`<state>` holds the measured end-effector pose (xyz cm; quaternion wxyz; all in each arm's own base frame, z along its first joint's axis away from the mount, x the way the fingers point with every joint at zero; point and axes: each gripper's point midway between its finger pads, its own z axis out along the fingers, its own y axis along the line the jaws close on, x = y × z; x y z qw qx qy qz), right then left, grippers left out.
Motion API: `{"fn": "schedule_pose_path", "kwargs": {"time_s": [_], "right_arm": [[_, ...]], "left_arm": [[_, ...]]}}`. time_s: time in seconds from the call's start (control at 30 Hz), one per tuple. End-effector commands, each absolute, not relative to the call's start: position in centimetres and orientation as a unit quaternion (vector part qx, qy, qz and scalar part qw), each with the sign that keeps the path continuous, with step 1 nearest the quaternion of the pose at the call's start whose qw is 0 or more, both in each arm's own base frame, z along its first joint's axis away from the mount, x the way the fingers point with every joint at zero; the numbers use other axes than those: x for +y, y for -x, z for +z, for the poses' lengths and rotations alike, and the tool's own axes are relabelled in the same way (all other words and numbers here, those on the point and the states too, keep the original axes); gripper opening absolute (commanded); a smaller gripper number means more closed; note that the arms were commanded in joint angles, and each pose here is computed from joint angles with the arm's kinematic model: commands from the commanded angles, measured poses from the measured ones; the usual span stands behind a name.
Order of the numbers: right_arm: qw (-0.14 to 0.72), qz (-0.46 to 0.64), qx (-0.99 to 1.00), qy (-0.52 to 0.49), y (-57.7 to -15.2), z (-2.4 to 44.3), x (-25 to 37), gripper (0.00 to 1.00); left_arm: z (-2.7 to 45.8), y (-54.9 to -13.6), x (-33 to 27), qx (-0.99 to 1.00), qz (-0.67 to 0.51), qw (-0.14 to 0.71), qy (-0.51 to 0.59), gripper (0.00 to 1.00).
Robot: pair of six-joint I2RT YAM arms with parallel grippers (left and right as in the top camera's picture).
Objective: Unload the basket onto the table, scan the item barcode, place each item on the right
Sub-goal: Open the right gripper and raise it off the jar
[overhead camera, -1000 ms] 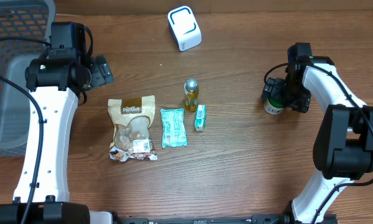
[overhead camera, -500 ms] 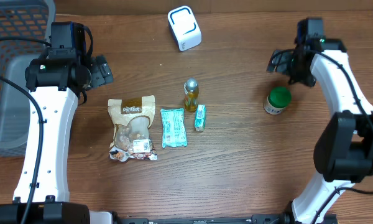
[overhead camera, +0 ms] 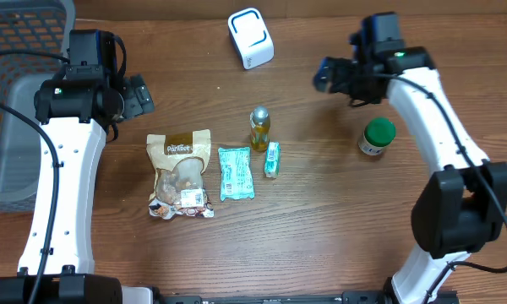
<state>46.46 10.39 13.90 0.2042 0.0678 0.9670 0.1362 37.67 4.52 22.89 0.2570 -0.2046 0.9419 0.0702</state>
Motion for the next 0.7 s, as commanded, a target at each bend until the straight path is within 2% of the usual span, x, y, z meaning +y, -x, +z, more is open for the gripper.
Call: {"fn": "schedule_pose_path", "kwargs": {"time_s": [0.0, 0.2, 0.3, 0.47, 0.53, 0.67], "right_arm": [[0.205, 0.105, 0.971, -0.069, -45.9, 12.8, 11.4, 1.0], [0.202, 0.108, 0.972, -0.046, -45.4, 12.6, 13.6, 1.0], [0.2, 0.107, 0.973, -0.045, -45.2, 12.5, 13.6, 0.77], [0.192, 0.103, 0.975, -0.047, -44.9, 12.1, 13.4, 0.56], [0.19, 0.091, 0.976, -0.053, -44.7, 11.7, 12.9, 0.52], [0.188, 0.042, 0.979, -0.069, -44.3, 10.4, 11.1, 0.52]], "left_arm": [[23.2, -37.7, 4.6, 0.943, 0.077, 0.261, 0.193, 1.0], [23.2, -37.7, 4.6, 0.943, 0.077, 0.261, 0.193, 0.99], [23.2, -37.7, 4.6, 0.943, 0.077, 0.261, 0.193, 0.99], [23.2, -37.7, 4.6, 0.943, 0.077, 0.261, 0.193, 1.0], [23.2, -37.7, 4.6, 0.943, 0.077, 0.261, 0.193, 1.0], [23.2, -37.7, 4.6, 0.943, 0.077, 0.261, 0.193, 1.0]]}}
